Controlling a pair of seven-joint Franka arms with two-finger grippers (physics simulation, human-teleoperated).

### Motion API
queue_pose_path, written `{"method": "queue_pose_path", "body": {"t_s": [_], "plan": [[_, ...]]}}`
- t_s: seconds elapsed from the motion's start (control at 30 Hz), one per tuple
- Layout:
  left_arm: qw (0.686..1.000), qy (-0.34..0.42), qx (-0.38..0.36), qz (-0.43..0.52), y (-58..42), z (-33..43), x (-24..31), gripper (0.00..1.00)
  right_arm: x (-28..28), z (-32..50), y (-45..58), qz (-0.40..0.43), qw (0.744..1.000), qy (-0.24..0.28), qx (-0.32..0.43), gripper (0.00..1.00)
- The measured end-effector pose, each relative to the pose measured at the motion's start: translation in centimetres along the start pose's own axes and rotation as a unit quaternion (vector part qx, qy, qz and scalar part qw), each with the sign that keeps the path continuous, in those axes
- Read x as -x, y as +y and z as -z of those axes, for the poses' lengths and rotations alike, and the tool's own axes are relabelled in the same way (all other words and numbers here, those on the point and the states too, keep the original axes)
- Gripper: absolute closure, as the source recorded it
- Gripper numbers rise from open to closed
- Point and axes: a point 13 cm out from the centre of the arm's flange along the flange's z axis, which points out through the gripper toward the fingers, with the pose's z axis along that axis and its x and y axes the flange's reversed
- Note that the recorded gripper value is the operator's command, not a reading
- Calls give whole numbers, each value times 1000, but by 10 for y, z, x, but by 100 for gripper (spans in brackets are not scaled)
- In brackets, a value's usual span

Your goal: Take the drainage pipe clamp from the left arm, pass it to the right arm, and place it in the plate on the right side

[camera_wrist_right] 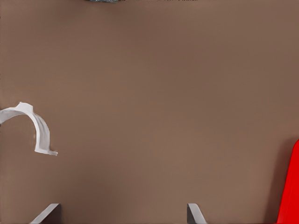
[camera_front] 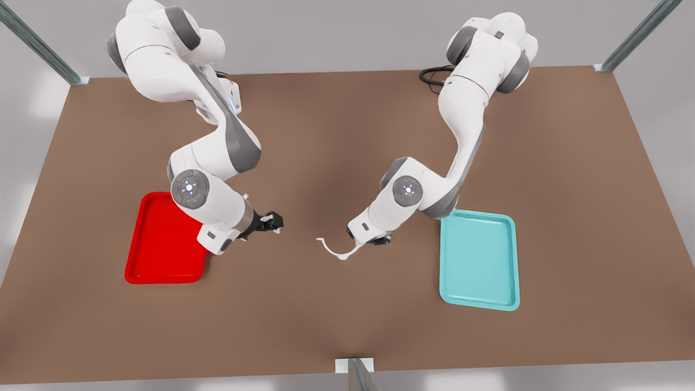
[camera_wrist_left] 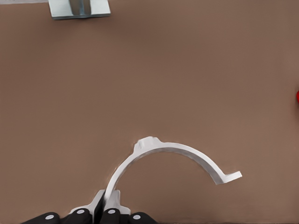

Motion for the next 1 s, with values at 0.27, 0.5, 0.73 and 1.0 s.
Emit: {"method": "queue_pose_path", "body": {"t_s": [0.27,0.5,0.73,1.0], "plan": [[990,2,-52,-130,-37,-19,-10,79,20,-17,35,-41,998,-49,-4,0],[976,-11,-58,-208,-43,-14,-6,79,-7,-36,81,-42,998,-35,2,0],[964,-17,-58,-260,-42,-10,-4,79,-47,-74,93,-50,999,6,-10,0],[952,-23,-57,-301,-45,-4,-2,79,-61,-124,95,-64,997,33,-15,0]]}}
